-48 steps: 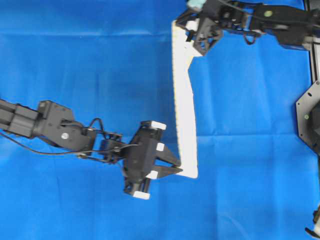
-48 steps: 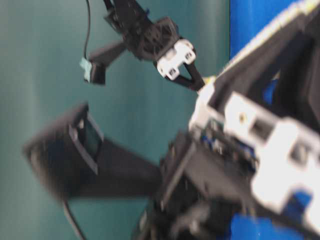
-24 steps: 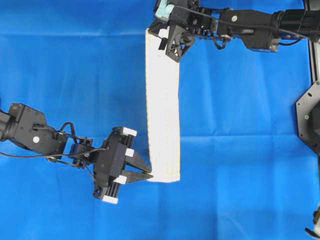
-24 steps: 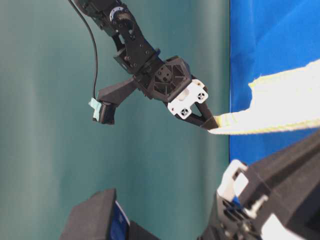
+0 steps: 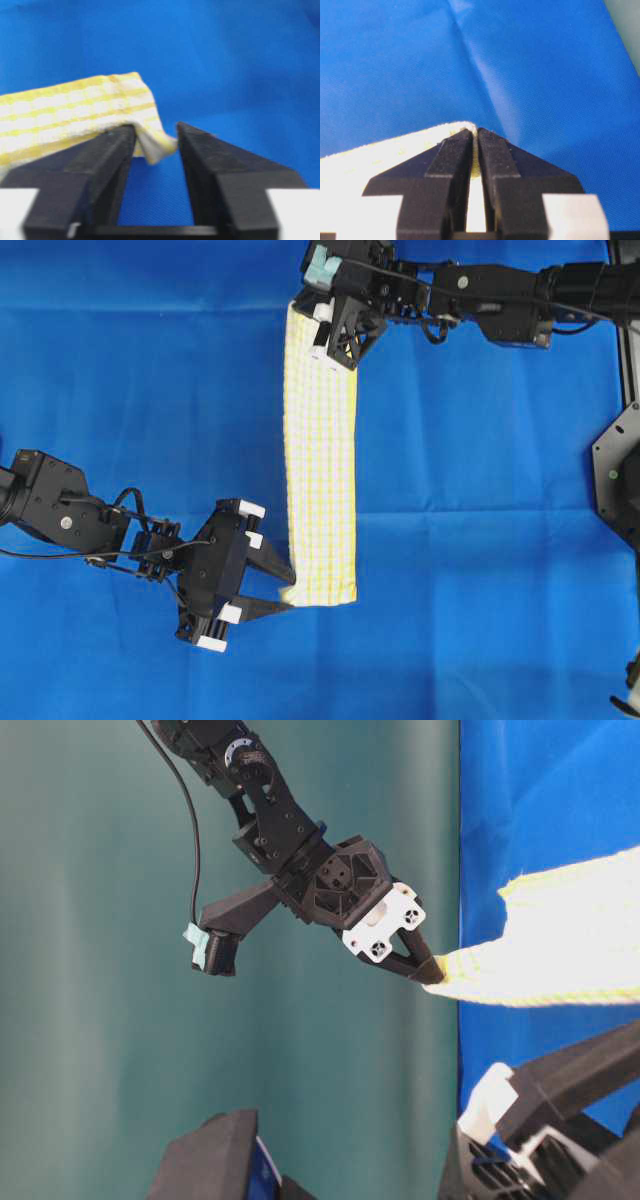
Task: Fold the yellow towel.
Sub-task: 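Lay the strip down vertically and open the left gripper, then release the right gripper and move both grippers away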
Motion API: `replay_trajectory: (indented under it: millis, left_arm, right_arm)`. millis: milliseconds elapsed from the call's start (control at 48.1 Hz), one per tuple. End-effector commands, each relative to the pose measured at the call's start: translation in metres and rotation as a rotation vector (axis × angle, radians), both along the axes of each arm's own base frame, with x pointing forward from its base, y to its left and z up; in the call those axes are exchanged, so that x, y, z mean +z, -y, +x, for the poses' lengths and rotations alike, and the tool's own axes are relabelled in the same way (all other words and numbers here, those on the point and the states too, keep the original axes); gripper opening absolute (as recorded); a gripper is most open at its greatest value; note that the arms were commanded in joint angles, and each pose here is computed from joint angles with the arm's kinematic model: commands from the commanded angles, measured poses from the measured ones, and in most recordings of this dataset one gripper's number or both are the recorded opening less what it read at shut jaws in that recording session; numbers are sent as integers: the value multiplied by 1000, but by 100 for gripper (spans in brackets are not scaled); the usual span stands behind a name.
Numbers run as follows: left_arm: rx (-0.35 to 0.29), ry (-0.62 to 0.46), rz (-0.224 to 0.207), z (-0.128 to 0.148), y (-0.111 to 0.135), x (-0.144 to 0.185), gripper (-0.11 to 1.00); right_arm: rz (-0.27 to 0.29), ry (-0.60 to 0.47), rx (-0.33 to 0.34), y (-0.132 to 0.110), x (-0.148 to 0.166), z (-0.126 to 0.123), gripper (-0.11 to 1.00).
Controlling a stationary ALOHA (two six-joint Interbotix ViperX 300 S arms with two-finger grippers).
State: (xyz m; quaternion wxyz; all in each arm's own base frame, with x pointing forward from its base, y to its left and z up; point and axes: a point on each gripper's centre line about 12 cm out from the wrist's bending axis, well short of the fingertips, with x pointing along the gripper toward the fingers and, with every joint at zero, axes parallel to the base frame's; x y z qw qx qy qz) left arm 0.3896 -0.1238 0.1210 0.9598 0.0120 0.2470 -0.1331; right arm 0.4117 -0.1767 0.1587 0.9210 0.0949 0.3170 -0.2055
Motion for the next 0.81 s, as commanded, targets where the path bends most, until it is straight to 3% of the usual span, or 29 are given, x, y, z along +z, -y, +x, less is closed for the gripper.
replay_trajectory:
  millis: [0, 145, 229, 312, 374, 602, 789]
  left_arm:
    - [-4, 43, -16, 3, 3, 18, 38]
    - [-7, 23, -9, 1, 3, 22, 42]
    - [-11, -1, -2, -4, 2, 29, 42]
    - [-15, -26, 8, -10, 0, 42, 42]
    - [-20, -38, 15, -16, -3, 55, 42]
    - [17, -47, 18, -32, -25, 87, 42]
    - [100, -54, 16, -41, -58, 88, 42]
  right_arm:
    - [-18, 40, 10, -1, 15, 6, 4]
    - [-17, 37, 15, -3, 15, 7, 9]
    - [-20, 37, 16, -5, 17, 5, 26]
    - [-26, 33, 16, -5, 22, 1, 51]
    - [-34, 34, 15, -6, 29, -3, 61]
    - [-51, 62, 13, -18, 56, -29, 56]
    - [-48, 111, 25, -39, 69, -62, 56]
